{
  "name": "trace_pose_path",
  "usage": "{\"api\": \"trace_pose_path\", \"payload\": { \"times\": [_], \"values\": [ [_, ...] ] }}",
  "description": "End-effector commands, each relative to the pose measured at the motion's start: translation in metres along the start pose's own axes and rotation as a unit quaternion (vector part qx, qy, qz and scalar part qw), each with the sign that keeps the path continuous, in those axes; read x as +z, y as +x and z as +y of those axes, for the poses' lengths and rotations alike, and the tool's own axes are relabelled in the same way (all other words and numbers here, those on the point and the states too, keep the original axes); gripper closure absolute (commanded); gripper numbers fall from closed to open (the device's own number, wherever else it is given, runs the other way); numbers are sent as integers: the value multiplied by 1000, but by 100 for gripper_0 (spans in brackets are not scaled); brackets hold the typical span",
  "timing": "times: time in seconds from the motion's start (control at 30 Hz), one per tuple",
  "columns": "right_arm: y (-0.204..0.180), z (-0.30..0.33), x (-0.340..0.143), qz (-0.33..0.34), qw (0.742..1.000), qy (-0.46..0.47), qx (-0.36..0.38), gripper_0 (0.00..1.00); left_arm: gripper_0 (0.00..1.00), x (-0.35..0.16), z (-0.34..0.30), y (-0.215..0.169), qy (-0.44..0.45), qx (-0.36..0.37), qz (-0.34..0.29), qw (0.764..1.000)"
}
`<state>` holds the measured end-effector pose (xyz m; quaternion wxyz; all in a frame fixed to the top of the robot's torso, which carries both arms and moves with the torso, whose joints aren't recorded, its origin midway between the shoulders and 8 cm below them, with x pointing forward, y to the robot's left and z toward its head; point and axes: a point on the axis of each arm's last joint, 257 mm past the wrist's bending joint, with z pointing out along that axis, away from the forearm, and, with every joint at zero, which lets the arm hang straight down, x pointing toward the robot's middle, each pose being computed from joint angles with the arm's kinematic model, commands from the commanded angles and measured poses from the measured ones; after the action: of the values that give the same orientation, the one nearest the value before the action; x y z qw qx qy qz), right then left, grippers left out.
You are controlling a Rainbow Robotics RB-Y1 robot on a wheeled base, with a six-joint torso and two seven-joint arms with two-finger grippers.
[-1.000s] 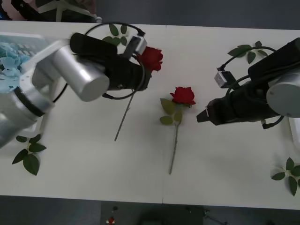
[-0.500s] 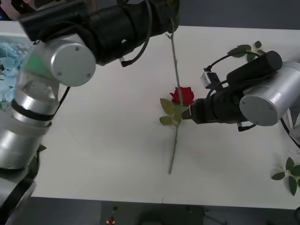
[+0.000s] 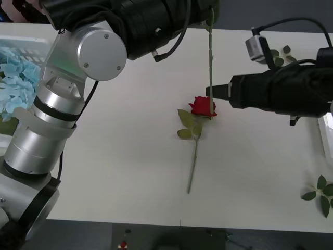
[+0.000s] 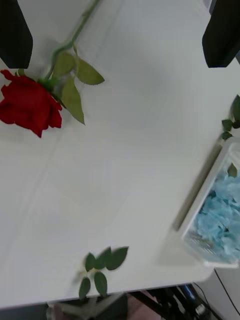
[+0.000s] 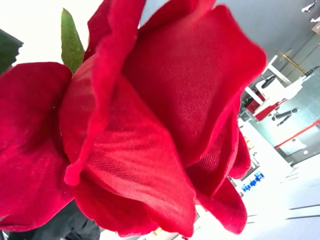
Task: Put the red flowers into the right box and the blue flowers into the left box
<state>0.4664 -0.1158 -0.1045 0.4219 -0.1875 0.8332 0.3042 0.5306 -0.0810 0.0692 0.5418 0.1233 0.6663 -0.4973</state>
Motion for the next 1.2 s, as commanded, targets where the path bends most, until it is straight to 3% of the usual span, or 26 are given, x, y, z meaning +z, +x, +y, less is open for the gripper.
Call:
{"api": "trace_pose_path", "payload": {
  "times": [0.03,0.17,0.47,0.83,1.2],
  "values": [
    [-27,34,-16,-50,997,-62,-14,0,100,0,-18,-13,15,5,-10,1000],
    [-41,38,-45,-69,993,-95,2,0,100,0,-17,-12,15,3,-10,1000],
    [-35,32,-68,-92,989,-114,-8,0,100,0,-16,-13,12,8,-11,1000],
    [-33,31,-64,-96,989,-114,-26,0,100,0,-16,-15,10,11,-17,1000],
    [-36,53,-21,-105,985,-130,-50,0,100,3,-23,-20,23,-8,-31,999]
  ]
}}
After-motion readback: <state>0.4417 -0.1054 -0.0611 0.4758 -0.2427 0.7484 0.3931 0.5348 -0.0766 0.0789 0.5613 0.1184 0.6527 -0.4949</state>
